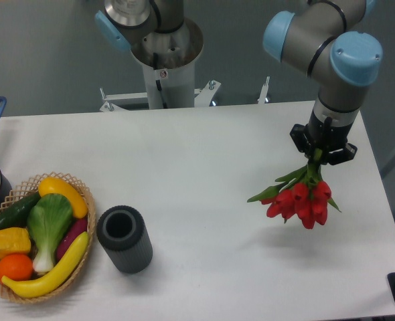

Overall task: Insert the flowers into the vase
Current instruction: 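Carry the red tulip bunch with the gripper toward the grey vase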

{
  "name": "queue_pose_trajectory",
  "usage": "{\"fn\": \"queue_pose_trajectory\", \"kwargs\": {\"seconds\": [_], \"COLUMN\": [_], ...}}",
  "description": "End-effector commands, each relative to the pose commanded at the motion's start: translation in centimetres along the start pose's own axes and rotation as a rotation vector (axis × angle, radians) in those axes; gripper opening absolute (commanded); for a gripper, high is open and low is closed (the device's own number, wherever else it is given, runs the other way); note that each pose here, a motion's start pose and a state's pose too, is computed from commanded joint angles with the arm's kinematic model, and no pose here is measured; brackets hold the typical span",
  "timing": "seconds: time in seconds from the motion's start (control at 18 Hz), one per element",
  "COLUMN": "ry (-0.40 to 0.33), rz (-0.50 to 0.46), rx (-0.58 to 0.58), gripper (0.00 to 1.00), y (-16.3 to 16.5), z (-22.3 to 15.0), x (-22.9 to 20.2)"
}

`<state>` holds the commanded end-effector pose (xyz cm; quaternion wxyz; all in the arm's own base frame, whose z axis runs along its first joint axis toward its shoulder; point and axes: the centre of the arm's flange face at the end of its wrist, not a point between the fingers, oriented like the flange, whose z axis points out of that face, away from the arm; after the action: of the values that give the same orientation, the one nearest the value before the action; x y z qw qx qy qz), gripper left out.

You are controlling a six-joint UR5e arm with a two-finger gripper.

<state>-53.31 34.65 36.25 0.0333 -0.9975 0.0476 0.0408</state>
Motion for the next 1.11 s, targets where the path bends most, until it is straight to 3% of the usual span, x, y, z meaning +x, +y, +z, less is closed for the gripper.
{"fn": "queue_pose_trajectory", "kwargs": {"seconds": [0.44, 0.67, 1.11], "ry": [-0.001, 0.03, -0.012], "rz": [0.021, 0.022, -0.04], "rx": [0.055, 0.246, 0.556], "gripper": [0.0, 0.0, 0.0], "y": [-1.8, -4.1, -9.6], "z": [-0.5, -1.7, -6.5], "x": [0.5, 1.3, 4.0]}}
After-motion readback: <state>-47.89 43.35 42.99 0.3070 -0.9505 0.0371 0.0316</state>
